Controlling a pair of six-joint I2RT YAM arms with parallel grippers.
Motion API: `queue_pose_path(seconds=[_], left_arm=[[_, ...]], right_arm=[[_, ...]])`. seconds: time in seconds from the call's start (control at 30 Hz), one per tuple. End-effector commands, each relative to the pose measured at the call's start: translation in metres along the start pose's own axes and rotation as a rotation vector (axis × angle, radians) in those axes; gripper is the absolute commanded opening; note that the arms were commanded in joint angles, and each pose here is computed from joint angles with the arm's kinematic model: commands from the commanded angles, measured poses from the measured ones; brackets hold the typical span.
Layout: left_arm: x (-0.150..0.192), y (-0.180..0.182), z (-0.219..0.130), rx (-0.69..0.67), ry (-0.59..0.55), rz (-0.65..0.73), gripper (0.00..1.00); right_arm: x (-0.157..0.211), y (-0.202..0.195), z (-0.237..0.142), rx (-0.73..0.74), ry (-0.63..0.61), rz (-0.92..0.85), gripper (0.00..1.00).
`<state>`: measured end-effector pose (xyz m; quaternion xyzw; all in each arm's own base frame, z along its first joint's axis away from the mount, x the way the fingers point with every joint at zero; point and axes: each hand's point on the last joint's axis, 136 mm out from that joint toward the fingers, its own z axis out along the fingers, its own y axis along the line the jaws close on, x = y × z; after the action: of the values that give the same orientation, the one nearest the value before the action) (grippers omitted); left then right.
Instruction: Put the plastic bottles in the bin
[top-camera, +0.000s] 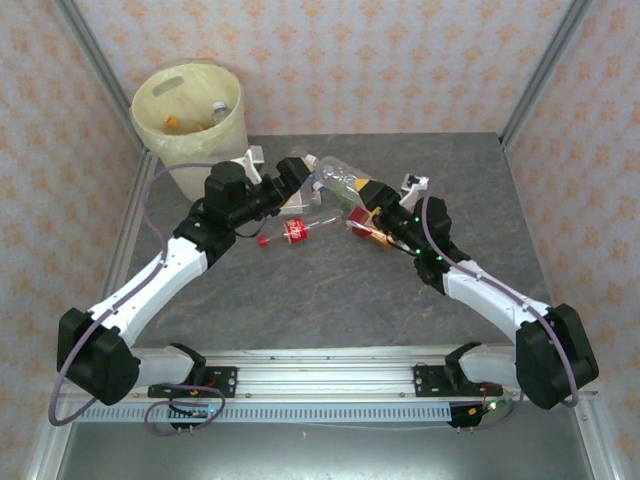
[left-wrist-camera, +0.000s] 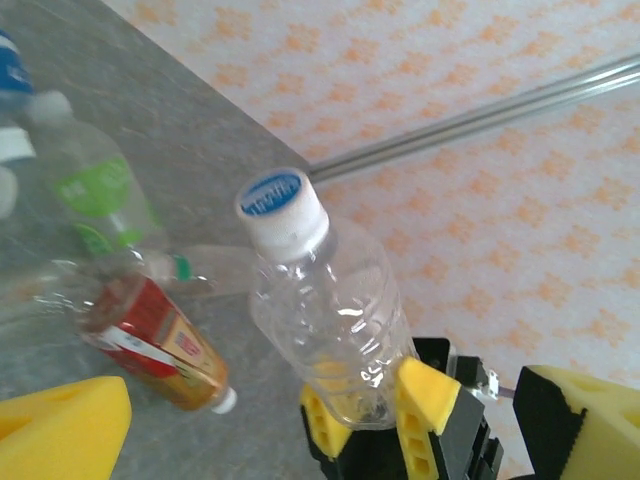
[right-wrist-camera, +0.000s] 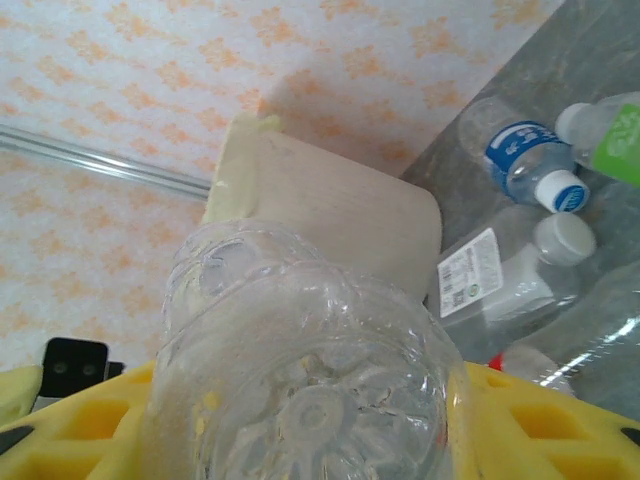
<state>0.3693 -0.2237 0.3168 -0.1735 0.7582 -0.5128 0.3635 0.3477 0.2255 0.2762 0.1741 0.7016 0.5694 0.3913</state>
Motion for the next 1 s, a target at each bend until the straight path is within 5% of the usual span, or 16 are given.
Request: queue_pose_path(seconds=[0.0,0.43,0.77,0.97], left_arm=[[-0.011,-0.024,0.006,0.093,-0.075,-0.005,1.00],[-0.006,-0.035,0.029,0.165,-0.090,-0.040,1.00],[-0.002,-0.037,0.032,0.189,-0.097,-0.026,0.77],[0.001,-0.034,0.036,0.177,-0.077,-0.016,0.75]], right_arm=[[-0.004,0.044,0.001,-0.134,-0.023,-0.032,0.48],[0.016,0.066,0.005,-0.221,0.013,-0.042,0.49],[0.021,0.059,0.008,-0.216,0.023,-0.009,0.51],[0.028,0.069,0.007,-0.259,0.068,-0.004,0.52]])
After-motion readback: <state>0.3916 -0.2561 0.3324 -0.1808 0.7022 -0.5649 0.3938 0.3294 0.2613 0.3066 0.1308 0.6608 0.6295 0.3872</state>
